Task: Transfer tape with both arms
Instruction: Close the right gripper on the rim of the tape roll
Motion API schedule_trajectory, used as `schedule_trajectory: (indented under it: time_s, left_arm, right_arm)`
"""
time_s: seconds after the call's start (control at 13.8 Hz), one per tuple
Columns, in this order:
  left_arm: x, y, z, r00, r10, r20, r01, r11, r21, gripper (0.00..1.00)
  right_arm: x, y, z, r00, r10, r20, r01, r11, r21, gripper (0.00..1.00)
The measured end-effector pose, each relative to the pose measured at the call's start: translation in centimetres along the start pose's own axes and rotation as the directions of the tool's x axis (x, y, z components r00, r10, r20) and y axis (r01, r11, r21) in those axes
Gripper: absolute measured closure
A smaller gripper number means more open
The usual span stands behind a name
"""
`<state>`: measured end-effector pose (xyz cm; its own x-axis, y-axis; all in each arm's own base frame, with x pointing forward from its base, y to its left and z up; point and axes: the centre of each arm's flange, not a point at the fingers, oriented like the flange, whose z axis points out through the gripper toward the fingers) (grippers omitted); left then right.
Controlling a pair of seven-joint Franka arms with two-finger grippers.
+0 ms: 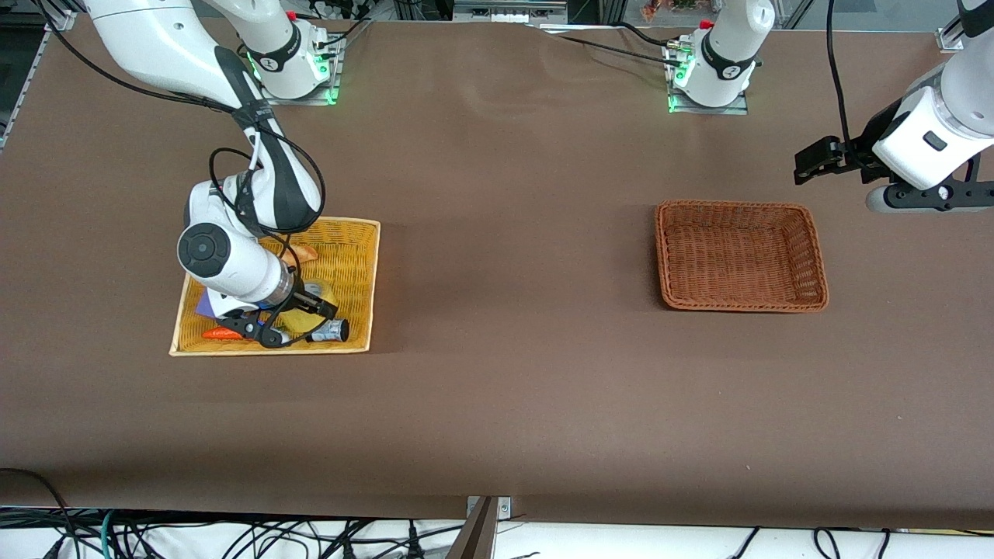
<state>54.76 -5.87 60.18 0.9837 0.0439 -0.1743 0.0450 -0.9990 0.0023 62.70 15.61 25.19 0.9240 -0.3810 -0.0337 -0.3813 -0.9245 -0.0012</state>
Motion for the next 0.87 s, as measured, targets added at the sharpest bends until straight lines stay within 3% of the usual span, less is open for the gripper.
schedule_trajectory:
  time_s: [0.29,0.65,0.8,0.87]
  left_arm:
    - [-0.03,0.18,0.0,1.0,0.003,0.0,-0.003,1.0,0.0,0.0]
    - [-0.08,0.47,0.0,1.0,0.009,0.0,-0.009,1.0,0.001,0.0]
    - [-0.08,0.47,0.0,1.0,0.009,0.0,-0.009,1.0,0.001,0.0]
    - [-0.08,0.46,0.0,1.0,0.009,0.0,-0.009,1.0,0.001,0.0]
  right_arm:
    - [-0.12,-0.28,-0.13,1.0,0.029,-0.006,-0.029,1.0,0.007,0.03]
    - [0.02,-0.42,-0.7,0.999,0.029,-0.023,-0.029,0.999,0.021,0.59]
    - [-0.04,-0.63,-0.83,0.999,0.026,-0.027,-0.025,0.999,0.026,0.74]
    - [-0.07,-0.69,-0.92,0.999,0.025,-0.029,-0.024,0.999,0.027,0.76]
